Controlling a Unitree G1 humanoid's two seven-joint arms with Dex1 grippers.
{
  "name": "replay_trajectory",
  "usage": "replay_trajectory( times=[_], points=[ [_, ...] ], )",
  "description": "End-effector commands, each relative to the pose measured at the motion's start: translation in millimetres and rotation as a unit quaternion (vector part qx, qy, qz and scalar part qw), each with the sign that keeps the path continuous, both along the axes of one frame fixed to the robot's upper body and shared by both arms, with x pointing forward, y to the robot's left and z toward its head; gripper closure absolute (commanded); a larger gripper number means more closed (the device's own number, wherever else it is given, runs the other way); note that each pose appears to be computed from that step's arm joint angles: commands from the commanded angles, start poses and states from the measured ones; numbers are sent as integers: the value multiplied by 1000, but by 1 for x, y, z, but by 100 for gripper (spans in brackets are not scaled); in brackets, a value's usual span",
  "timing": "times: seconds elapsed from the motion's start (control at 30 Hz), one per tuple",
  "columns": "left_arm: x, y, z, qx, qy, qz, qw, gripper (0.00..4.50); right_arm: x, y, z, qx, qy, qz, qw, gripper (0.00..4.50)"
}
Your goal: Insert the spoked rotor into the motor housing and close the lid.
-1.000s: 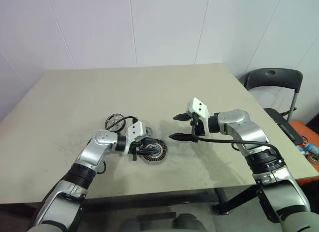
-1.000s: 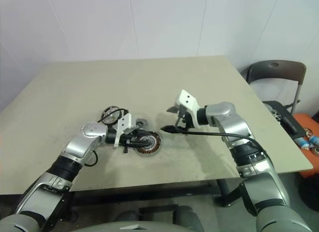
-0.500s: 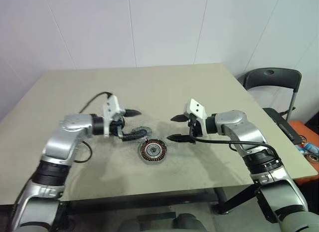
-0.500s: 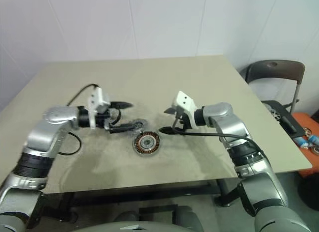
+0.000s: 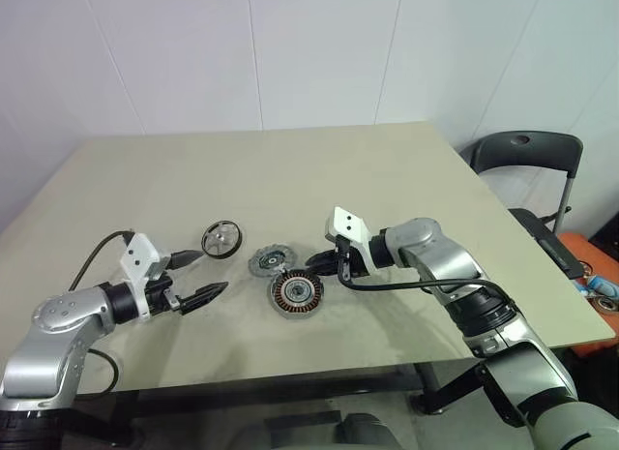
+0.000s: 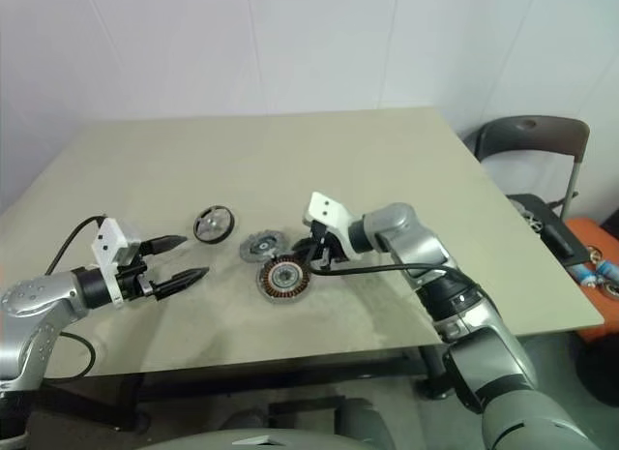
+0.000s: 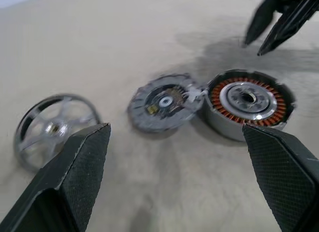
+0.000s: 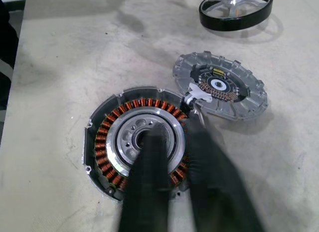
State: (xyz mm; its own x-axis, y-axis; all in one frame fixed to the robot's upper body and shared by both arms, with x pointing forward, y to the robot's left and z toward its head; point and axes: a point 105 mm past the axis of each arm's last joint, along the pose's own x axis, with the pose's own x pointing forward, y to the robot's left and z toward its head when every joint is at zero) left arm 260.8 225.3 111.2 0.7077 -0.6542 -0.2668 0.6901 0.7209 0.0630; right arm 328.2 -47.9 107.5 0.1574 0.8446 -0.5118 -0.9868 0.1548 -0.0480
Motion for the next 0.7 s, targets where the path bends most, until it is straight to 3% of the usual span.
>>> replay_trajectory(
  times=[0.03, 0.5, 0.7],
  points=[
    [-5, 7, 12, -1, -28, 23, 999, 0, 2, 8, 7, -2, -19, 12, 1000, 445],
    [-12, 4, 7, -5, -19, 35, 999, 0, -3, 27, -18, -8, 7, 19, 1000, 445],
    [-10, 2, 6, -6, -18, 34, 999, 0, 2, 21, -49, -41, 23, -5, 999, 445]
  ],
)
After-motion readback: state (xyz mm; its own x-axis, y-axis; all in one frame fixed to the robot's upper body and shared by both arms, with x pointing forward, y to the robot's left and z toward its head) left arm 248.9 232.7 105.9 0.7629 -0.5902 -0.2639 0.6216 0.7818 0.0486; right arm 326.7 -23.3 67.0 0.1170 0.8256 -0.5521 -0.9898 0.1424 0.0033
